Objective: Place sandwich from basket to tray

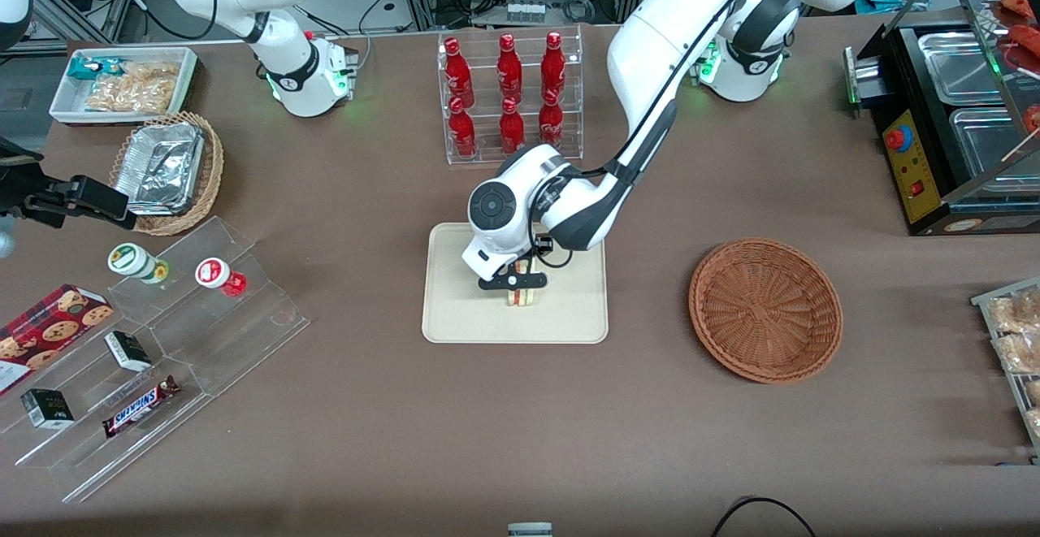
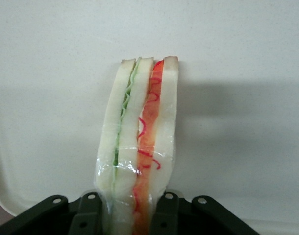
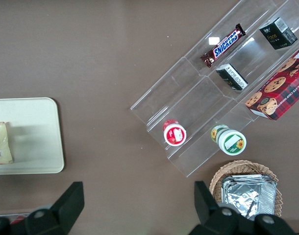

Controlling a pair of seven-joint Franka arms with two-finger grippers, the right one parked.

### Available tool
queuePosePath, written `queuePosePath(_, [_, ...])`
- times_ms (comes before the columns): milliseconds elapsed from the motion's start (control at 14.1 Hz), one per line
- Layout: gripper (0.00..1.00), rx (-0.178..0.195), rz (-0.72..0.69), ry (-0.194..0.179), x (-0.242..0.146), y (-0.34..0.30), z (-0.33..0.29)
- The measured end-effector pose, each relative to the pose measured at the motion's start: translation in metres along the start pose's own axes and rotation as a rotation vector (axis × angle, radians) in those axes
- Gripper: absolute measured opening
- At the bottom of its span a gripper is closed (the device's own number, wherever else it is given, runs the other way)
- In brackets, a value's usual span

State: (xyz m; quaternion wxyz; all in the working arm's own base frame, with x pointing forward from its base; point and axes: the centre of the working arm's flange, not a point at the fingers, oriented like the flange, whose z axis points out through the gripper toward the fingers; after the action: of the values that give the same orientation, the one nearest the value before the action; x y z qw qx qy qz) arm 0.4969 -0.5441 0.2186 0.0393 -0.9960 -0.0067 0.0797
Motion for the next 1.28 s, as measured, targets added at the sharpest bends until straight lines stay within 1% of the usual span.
queuePosePath(71, [0.37, -0.001, -0.001, 0.002, 0.001, 0.000, -0.001])
queuePosePath(213, [0.56, -0.007, -0.001, 0.010, 0.002, 0.001, -0.006])
queuePosePath(283, [0.67, -0.013, -0.001, 0.018, 0.003, 0.001, -0.012])
queuePosePath(425, [0.85, -0.028, -0.005, 0.040, 0.006, -0.001, -0.037])
queuePosePath(496, [0.96, -0.028, -0.009, 0.047, 0.005, -0.006, -0.057])
queuePosePath(567, [1.00, -0.025, -0.019, 0.055, 0.005, -0.015, -0.083])
queuePosePath(709, [1.00, -0.024, -0.058, 0.070, 0.012, -0.051, -0.144])
queuePosePath(850, [1.00, -0.024, -0.064, 0.075, 0.020, -0.106, -0.202])
queuePosePath(992, [1.00, -0.002, -0.071, 0.053, 0.022, -0.161, -0.235])
queuePosePath(1134, [1.00, 0.021, -0.081, 0.016, 0.028, -0.213, -0.250])
queuePosePath(1276, [1.00, 0.030, -0.086, -0.012, 0.037, -0.262, -0.259])
